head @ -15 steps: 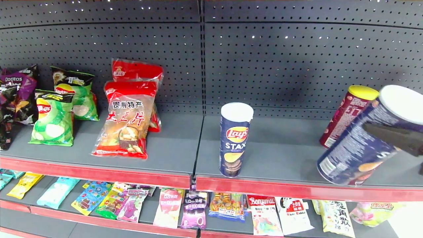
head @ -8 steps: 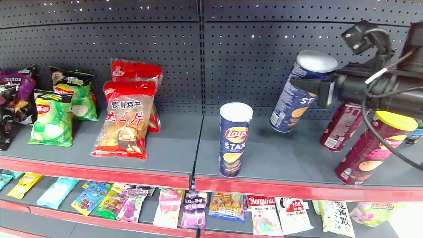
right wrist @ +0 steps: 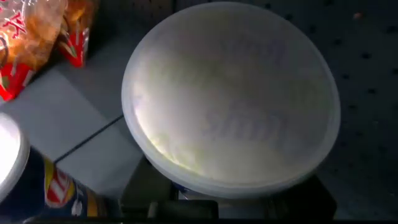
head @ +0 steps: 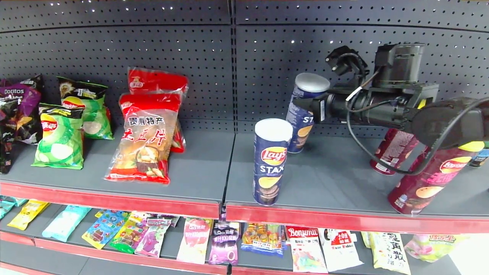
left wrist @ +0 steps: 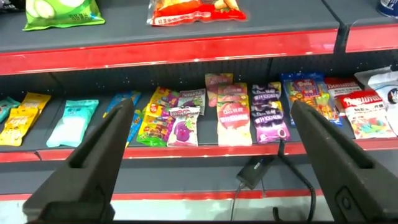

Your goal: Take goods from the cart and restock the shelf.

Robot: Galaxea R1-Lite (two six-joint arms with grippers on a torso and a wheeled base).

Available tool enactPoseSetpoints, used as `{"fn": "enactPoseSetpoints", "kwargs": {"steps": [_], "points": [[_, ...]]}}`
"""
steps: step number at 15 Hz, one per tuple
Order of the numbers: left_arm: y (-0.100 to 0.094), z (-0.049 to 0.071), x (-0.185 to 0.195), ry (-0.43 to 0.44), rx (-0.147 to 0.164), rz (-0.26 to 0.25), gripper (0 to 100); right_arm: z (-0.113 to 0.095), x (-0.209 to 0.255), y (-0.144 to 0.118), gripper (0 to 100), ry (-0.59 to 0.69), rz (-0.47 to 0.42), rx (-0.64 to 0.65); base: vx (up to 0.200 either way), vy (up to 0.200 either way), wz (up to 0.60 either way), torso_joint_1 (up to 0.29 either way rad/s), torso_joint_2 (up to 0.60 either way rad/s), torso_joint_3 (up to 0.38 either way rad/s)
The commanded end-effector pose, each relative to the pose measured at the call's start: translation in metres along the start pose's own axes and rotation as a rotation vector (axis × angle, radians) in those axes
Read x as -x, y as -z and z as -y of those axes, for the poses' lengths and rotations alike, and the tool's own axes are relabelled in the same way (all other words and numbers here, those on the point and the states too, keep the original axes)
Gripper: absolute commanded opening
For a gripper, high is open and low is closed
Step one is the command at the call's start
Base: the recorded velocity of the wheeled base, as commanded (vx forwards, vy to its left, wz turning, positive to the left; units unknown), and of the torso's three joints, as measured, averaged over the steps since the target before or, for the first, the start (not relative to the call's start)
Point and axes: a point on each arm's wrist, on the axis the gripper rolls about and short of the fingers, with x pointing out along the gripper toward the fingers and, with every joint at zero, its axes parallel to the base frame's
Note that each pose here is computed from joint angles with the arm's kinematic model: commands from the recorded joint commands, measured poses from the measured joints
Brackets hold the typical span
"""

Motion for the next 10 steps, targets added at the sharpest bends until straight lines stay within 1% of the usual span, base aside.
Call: {"fn": "enactPoseSetpoints", "kwargs": {"steps": [1,5,10], "points": [[0.000,0.000,-0.001,0.000,0.000,-0.006,100,-0.009,-0.026,0.013,0,-0.021,-0.032,-0.016,0.000,0.000,0.00,0.000,0.00,0.000],[0.001,0.000,-0.001,0.000,0.000,-0.009,100,-0.011,-0.046,0.020,0,-0.014,-0.044,-0.017,0.000,0.000,0.00,0.000,0.00,0.000],[0.004,0.000,-0.002,0.001,0.002,-0.020,100,-0.015,-0.058,0.025,0,-0.023,-0.052,-0.019,0.000,0.000,0.00,0.000,0.00,0.000]]}}
